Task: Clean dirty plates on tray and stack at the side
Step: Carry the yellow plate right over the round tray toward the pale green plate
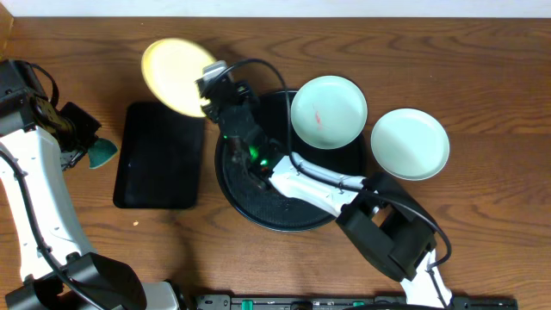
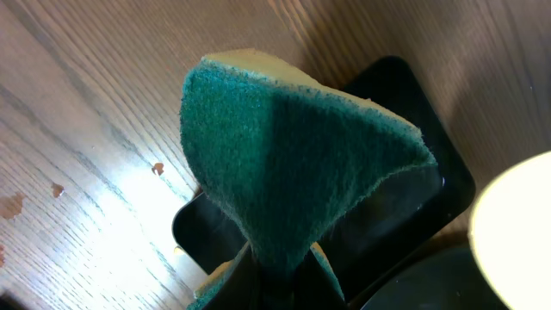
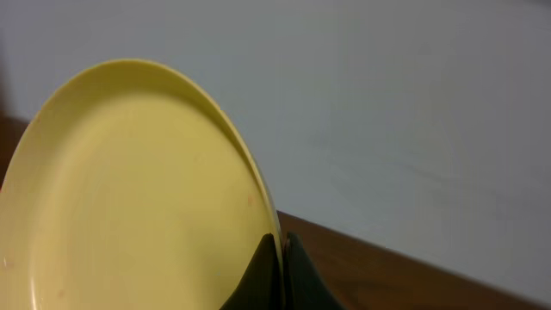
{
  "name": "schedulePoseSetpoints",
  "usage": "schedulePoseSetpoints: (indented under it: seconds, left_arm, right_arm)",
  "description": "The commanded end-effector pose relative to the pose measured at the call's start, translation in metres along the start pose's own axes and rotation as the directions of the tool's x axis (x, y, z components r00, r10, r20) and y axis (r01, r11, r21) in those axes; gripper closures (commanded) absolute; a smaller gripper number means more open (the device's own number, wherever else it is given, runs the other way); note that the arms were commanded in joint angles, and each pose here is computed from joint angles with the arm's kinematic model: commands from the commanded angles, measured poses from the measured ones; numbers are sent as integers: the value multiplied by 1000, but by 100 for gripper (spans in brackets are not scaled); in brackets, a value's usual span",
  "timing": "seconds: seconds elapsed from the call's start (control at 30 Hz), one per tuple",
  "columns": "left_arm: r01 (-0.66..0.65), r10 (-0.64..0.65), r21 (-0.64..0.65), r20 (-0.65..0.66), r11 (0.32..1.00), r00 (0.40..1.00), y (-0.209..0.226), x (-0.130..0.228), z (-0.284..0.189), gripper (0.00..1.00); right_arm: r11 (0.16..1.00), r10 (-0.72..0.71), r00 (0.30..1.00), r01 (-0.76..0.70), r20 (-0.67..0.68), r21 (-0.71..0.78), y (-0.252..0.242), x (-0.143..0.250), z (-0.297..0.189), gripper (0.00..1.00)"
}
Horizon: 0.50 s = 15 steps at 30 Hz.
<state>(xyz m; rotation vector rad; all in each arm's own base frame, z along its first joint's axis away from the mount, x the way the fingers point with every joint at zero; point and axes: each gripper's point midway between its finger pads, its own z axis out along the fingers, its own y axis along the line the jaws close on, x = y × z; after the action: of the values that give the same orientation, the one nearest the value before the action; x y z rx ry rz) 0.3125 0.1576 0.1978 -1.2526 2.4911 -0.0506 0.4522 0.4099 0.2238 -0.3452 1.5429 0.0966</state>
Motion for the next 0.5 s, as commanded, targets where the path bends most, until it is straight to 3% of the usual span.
schedulePoseSetpoints:
  seconds: [0.0, 0.13, 0.27, 0.37, 0.47]
  left_arm:
    - [-13, 13, -11, -8, 1000, 1000, 3, 0, 3, 93]
    - [-13, 13, -11, -8, 1000, 1000, 3, 1, 3, 93]
    - [-13, 13, -11, -8, 1000, 1000, 3, 1, 3, 93]
    - [-13, 13, -11, -8, 1000, 1000, 3, 1, 3, 93]
    - [-13, 13, -11, -8, 1000, 1000, 3, 1, 3, 92]
  right_arm:
    - [943, 148, 988, -157, 53, 294, -81, -34, -3, 99]
    - [910, 146, 989, -134, 0, 393, -116, -30, -5, 99]
    - [871, 285, 957, -237, -50, 431, -152, -22, -9, 99]
    - [824, 460, 876, -357, -149, 441, -198, -13, -21, 99]
    - [787, 524, 827, -381, -202, 485, -240, -7, -36, 99]
